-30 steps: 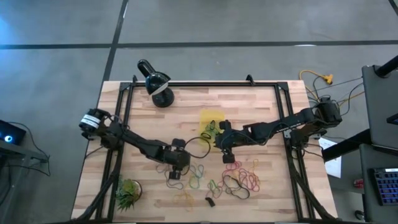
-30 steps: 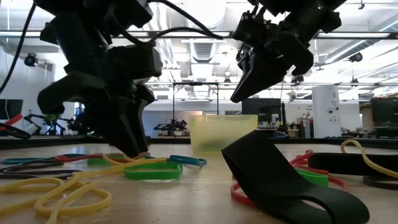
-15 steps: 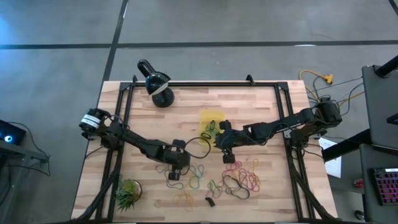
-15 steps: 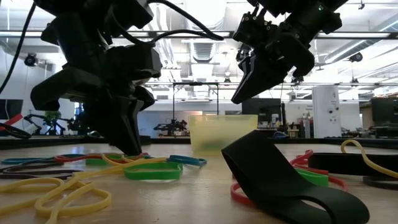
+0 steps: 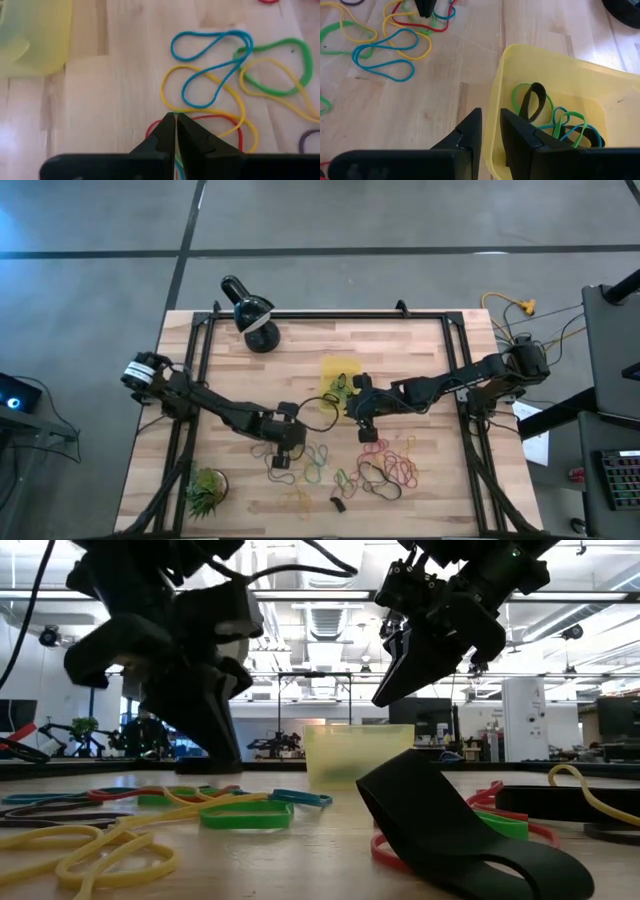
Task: Pick and place rubber bands into bin
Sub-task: Put the green rubber band into the yellow bin
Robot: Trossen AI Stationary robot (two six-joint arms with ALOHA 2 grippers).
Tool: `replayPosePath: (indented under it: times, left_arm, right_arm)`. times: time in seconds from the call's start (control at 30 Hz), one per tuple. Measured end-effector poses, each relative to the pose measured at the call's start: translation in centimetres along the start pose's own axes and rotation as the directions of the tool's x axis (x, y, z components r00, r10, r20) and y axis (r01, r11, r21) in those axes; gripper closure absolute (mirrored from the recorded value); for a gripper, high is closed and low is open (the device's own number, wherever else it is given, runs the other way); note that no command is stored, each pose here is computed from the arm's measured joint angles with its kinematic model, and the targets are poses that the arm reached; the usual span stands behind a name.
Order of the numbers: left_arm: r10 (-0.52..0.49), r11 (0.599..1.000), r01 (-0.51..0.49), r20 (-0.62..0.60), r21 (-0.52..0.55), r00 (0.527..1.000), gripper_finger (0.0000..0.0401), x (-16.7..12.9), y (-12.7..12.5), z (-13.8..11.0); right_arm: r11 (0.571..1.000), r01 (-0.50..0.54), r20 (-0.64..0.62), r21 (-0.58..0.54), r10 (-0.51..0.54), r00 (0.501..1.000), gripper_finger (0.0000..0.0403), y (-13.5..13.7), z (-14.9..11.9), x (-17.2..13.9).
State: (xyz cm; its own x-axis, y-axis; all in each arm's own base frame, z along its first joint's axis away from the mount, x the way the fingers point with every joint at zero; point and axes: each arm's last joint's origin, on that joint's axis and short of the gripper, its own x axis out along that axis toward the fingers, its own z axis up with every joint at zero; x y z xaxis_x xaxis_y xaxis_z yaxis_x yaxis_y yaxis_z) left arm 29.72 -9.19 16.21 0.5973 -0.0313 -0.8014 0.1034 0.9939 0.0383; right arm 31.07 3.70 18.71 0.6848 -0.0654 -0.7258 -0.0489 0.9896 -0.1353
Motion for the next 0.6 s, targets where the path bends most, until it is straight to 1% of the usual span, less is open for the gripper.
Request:
replayPosePath:
  times: [0.1,0.27,0.4,0.5,0.6]
  left_arm:
    - [0.000,1.000,0.000,-0.019,-0.006,1.000,0.0401,-0.20,0.05,-0.21]
    - [-0.070,0.997,0.068,-0.072,-0.027,0.995,0.0401,0.41,-0.18,-0.82]
    - [-0.075,0.997,0.072,-0.085,-0.033,0.994,0.0398,0.75,-0.25,-0.98]
    - [-0.058,0.997,0.054,-0.081,-0.048,0.995,0.0382,0.76,-0.18,-0.96]
    - [-0.056,0.997,0.053,-0.081,-0.049,0.995,0.0356,0.74,-0.17,-0.96]
  right_arm:
    - [1.000,0.000,0.000,0.001,0.000,1.000,0.0339,0.00,0.00,0.00]
    - [1.000,0.000,0.000,0.001,0.000,1.000,0.0339,0.00,0.00,0.00]
    - [1.000,0.000,0.003,0.003,0.000,1.000,0.0339,0.00,0.02,0.00]
    - [1.000,0.000,0.005,0.004,0.000,1.000,0.0339,0.00,0.05,0.00]
    - [1.000,0.000,0.006,0.004,0.000,1.000,0.0339,0.00,0.06,0.00]
